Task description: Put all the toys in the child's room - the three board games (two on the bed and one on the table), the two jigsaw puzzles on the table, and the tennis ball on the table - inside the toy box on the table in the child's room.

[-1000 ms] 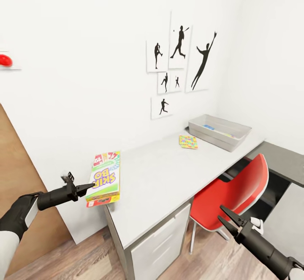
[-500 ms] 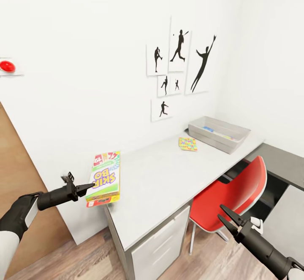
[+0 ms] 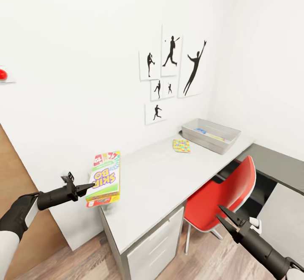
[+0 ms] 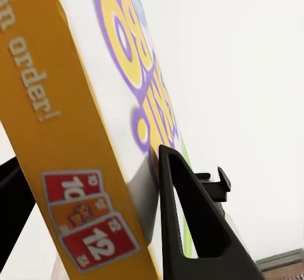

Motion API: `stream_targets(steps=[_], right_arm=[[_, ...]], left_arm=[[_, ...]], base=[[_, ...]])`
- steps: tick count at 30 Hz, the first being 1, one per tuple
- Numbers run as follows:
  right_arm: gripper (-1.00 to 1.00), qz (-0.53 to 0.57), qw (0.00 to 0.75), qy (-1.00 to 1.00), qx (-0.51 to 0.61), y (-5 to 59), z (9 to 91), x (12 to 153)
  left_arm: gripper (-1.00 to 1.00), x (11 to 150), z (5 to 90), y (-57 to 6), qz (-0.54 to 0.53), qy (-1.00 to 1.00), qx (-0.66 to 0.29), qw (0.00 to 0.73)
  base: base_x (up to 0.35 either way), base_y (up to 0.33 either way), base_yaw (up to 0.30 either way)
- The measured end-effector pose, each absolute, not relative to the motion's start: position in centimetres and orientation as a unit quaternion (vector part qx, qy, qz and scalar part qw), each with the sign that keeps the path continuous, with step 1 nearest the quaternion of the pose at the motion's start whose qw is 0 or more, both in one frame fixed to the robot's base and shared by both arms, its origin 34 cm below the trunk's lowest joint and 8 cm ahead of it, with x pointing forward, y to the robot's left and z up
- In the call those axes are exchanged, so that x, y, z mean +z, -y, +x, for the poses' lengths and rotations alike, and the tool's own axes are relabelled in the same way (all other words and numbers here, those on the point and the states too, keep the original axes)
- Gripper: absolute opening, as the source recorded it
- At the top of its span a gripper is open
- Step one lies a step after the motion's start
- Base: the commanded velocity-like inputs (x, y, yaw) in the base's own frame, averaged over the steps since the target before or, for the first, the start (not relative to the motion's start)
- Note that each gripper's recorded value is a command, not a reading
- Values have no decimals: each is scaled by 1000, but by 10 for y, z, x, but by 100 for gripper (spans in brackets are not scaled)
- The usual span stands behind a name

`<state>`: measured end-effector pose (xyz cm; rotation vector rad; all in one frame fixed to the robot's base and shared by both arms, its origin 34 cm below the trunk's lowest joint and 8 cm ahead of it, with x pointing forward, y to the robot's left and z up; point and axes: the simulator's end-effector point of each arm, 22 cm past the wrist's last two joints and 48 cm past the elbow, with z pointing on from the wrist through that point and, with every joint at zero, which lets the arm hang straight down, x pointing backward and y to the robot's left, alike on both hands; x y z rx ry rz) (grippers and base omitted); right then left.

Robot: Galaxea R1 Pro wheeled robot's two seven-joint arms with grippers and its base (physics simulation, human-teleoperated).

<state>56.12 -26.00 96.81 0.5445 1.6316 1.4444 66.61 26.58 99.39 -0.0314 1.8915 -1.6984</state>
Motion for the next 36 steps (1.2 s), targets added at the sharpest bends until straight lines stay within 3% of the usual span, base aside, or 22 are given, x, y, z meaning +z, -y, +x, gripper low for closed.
stream_targets(steps=[9, 36], right_arm=[[100, 218, 436, -650, 584, 257, 559, 985], [100, 198, 441, -650, 587, 242, 554, 1029]], left_arm=[[-100, 1012, 664, -266, -8, -710, -638, 299], [-100, 1068, 655, -262, 17, -706, -635, 315]], base=[[-175, 0, -194], [-3, 0, -186]])
